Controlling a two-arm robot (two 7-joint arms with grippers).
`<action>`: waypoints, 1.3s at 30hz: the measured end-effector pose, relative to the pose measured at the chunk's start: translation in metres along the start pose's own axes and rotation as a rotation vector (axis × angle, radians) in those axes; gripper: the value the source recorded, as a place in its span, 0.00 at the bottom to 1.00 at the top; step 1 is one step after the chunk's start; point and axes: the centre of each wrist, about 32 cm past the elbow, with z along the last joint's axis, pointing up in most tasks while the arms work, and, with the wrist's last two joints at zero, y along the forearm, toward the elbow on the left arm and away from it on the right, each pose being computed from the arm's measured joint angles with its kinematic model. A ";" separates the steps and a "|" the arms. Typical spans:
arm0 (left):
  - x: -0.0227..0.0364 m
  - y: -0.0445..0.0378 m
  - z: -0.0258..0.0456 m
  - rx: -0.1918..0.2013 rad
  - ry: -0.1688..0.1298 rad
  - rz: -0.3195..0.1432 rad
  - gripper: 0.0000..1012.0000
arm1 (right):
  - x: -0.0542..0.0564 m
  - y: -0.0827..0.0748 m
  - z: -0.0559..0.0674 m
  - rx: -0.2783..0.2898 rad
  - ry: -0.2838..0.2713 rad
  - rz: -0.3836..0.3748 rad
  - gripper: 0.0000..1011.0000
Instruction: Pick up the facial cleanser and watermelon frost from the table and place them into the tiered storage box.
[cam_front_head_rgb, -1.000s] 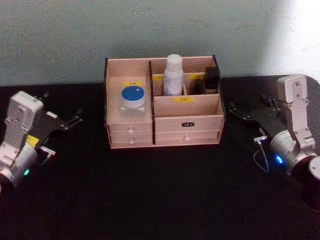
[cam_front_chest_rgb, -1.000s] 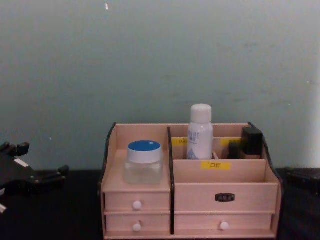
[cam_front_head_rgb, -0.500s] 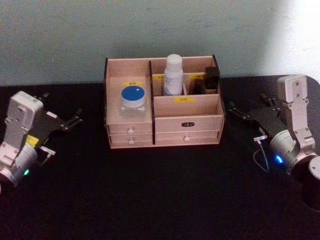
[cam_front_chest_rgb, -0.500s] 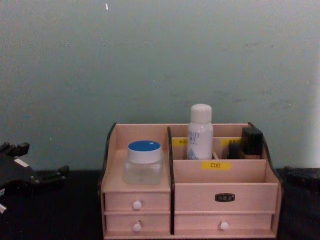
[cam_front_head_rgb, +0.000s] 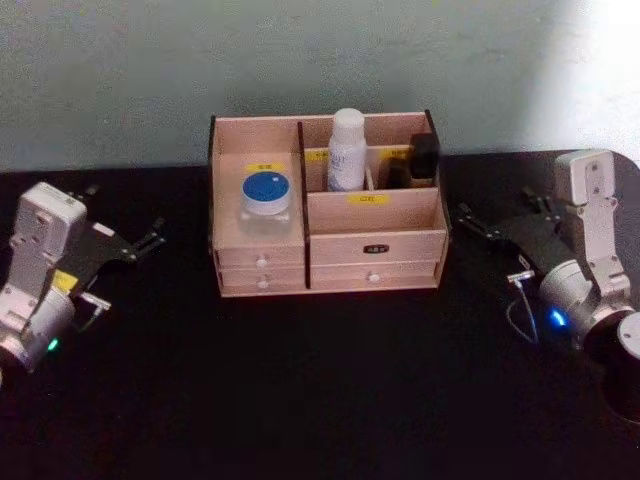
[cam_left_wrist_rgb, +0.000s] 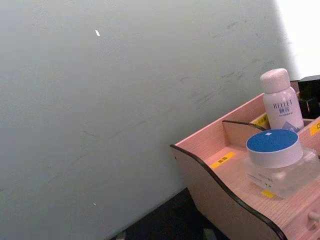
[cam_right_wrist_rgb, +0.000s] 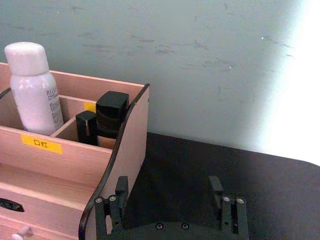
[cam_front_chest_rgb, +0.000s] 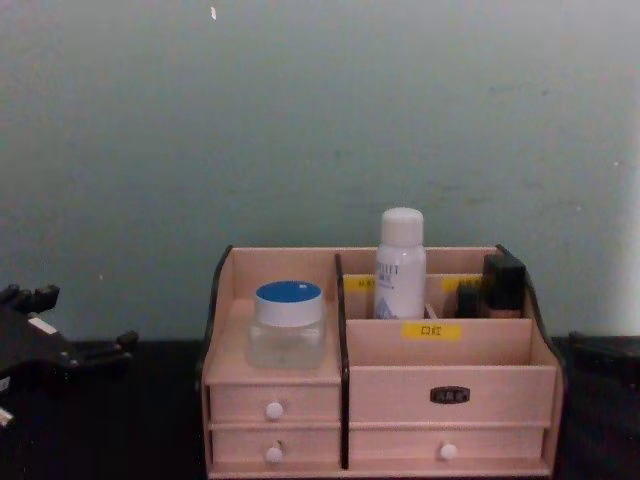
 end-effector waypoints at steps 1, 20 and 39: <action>0.0000 0.0000 0.0000 0.000 0.000 0.000 0.99 | 0.000 0.000 0.000 0.000 0.000 0.000 0.99; 0.0000 0.0000 0.0000 0.000 0.000 0.000 0.99 | 0.000 0.000 0.000 0.000 0.000 0.000 0.99; 0.0000 0.0000 0.0000 0.000 0.000 0.000 0.99 | 0.000 0.000 0.000 0.000 0.000 0.000 0.99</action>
